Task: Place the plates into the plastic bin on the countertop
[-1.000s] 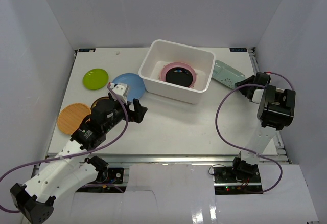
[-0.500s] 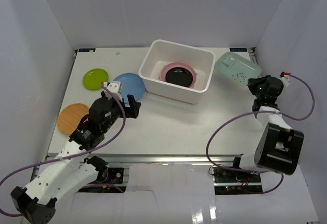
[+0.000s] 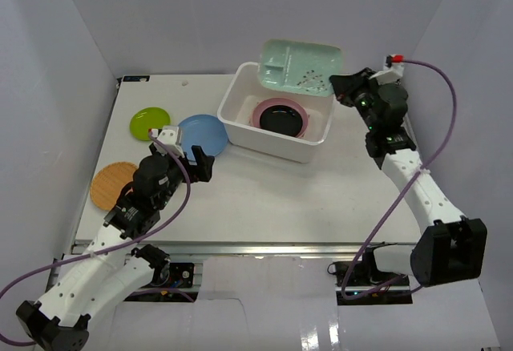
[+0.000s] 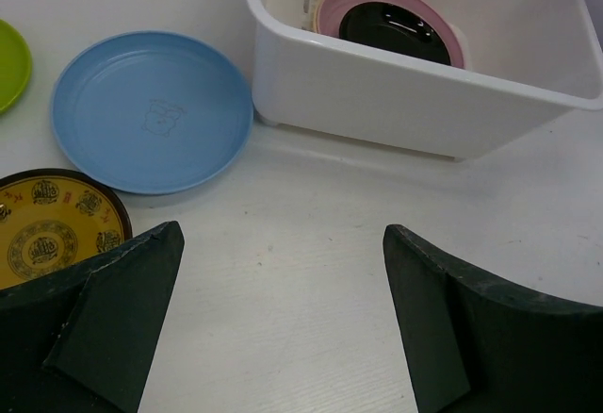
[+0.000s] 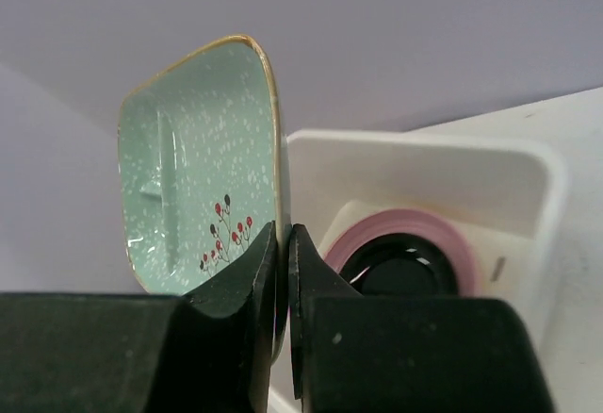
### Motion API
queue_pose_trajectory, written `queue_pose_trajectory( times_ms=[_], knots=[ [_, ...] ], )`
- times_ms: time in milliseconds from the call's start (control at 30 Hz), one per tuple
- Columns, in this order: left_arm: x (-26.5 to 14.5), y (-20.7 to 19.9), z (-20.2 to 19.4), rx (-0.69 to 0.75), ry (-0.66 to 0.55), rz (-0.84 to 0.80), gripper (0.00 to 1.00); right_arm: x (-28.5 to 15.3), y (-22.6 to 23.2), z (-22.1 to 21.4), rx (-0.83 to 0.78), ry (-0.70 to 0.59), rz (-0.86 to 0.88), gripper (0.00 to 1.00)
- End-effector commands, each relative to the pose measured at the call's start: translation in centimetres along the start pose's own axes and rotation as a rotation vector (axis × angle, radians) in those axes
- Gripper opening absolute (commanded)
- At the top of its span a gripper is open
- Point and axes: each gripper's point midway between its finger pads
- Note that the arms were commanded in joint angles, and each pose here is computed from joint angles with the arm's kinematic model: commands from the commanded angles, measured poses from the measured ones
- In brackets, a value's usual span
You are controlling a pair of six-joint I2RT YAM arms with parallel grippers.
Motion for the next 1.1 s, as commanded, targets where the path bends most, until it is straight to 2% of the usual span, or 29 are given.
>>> queue_pose_trajectory(
  times_ms=[0,200,533,633,667,733,767,800,900,1067],
  knots=[
    [-0.6,0.4,1.4,-0.022,-0.043,0.019,0.98,2.5,4.1,2.4,-0.002,-0.110,0.042,0.08],
    [-0.9,0.6,1.7,-0.034,-0.051,0.027,0.98,6.3,4.6,-3.3,0.028,-0.049,-0.042,0.08],
    [-1.2,0.4,1.9,-0.048,-0.061,0.008,0.98,8.9,0.3,-14.6,-0.015,0.159,-0.194,0.08],
    [-1.1,0.3,1.9,-0.049,-0.053,0.003,0.98,8.3,-1.4,-16.8,-0.053,0.203,-0.250,0.22],
    [-1.0,0.4,1.9,-0.050,-0.054,0.006,0.98,8.0,-1.7,-16.7,-0.056,0.196,-0.259,0.35],
    [-1.0,0.3,1.8,-0.053,-0.051,0.004,0.98,7.6,-2.3,-16.8,-0.069,0.187,-0.284,0.50],
    [-1.0,0.4,1.8,-0.052,-0.052,0.005,0.98,7.5,-2.4,-16.7,-0.085,0.189,-0.285,0.63],
    [-1.0,0.4,1.8,-0.052,-0.052,0.005,0.98,7.3,-2.8,-16.7,-0.101,0.194,-0.305,0.68],
    [-1.0,0.6,1.9,-0.056,-0.054,0.014,0.98,7.2,-2.5,-15.5,-0.146,0.175,-0.317,0.82],
    [-1.1,1.1,2.3,-0.059,-0.070,0.041,0.98,6.5,1.1,-12.1,-0.216,0.116,-0.240,0.87]
  ],
)
Point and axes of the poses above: each gripper's point midway between its finger pads, its own x axis out along the fingers, its own y axis along the line the jaws close on, z = x × y
